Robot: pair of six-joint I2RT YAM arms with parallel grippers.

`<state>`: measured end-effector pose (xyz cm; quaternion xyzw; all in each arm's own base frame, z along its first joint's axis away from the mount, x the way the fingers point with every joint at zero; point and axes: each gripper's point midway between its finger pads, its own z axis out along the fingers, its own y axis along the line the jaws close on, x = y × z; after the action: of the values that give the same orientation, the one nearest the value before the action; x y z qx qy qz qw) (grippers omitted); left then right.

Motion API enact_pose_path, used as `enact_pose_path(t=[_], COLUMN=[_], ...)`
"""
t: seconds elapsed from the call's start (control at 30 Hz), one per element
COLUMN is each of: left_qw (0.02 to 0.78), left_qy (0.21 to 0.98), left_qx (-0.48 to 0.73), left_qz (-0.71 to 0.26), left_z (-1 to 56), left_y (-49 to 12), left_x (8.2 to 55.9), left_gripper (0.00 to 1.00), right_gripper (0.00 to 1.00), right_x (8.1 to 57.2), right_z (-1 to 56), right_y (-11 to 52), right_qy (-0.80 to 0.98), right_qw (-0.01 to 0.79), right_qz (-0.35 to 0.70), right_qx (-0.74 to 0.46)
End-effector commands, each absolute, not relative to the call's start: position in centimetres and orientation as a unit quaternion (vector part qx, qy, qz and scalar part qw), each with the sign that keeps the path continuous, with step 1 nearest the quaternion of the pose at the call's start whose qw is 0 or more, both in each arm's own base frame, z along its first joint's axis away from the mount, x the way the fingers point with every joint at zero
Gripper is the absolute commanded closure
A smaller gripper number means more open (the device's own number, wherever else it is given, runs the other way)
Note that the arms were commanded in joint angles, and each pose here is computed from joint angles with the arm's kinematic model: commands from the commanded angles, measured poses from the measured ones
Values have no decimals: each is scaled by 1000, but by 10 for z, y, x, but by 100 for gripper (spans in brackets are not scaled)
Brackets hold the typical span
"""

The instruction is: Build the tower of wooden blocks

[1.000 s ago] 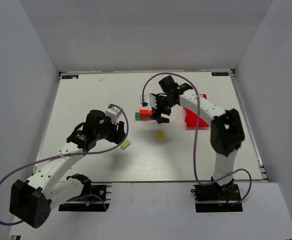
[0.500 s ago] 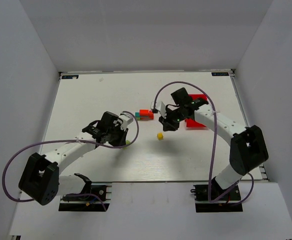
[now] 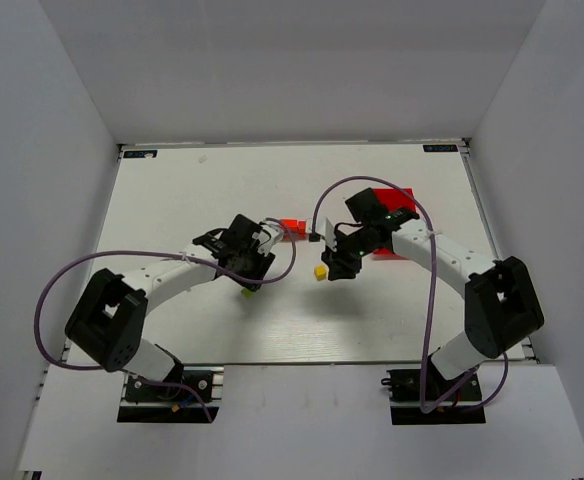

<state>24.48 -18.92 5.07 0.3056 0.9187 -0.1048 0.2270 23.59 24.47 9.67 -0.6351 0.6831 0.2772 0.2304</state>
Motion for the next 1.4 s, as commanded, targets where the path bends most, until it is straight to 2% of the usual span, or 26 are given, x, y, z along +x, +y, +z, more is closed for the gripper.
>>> enact_pose_path(t=[0.0,0.57,0.67,0.73,0.77,0.8,0.83,0.87,0.9,1.0,1.07,1.13,1.33,1.37], left_qw=[245,180,171,169,174,179,192,201,213,261,306,311,292,278], left_qy=[916,928,929,929,928,927,923,919,912,879,849,832,804,796], left_qx=[308,322,323,324,323,323,326,332,340,375,404,437,512,533], left_qz=[-75,-58,-56,-60,-61,-63,-68,-74,-84,-136,-151,-146,-79,-66], left_z=[62,27,23,23,26,29,38,47,56,97,133,146,153,139], left_y=[-189,-187,-185,-186,-188,-189,-194,-198,-204,-232,-250,-261,-273,-273], left_x=[263,258,256,255,257,258,260,264,268,283,301,318,367,374], left_gripper=[46,51,60,70,75,86,92,97,100,100,100,100,100,100], right_gripper=[57,57,57,57,57,57,57,59,70,100,100,100,100,100], right_x=[238,232,231,230,230,229,230,229,230,233,233,235,237,236], right_z=[121,142,144,147,146,148,149,148,150,149,146,141,149,147], right_y=[250,250,249,249,249,249,249,249,248,246,242,238,238,236], right_qy=[660,642,643,641,641,640,640,641,642,646,647,649,644,645], right_qw=[274,307,309,313,313,314,316,314,318,321,321,324,344,342], right_qz=[280,282,284,284,284,284,283,283,281,270,259,248,235,235], right_qx=[-641,-643,-641,-641,-641,-641,-640,-640,-639,-638,-641,-642,-642,-641])
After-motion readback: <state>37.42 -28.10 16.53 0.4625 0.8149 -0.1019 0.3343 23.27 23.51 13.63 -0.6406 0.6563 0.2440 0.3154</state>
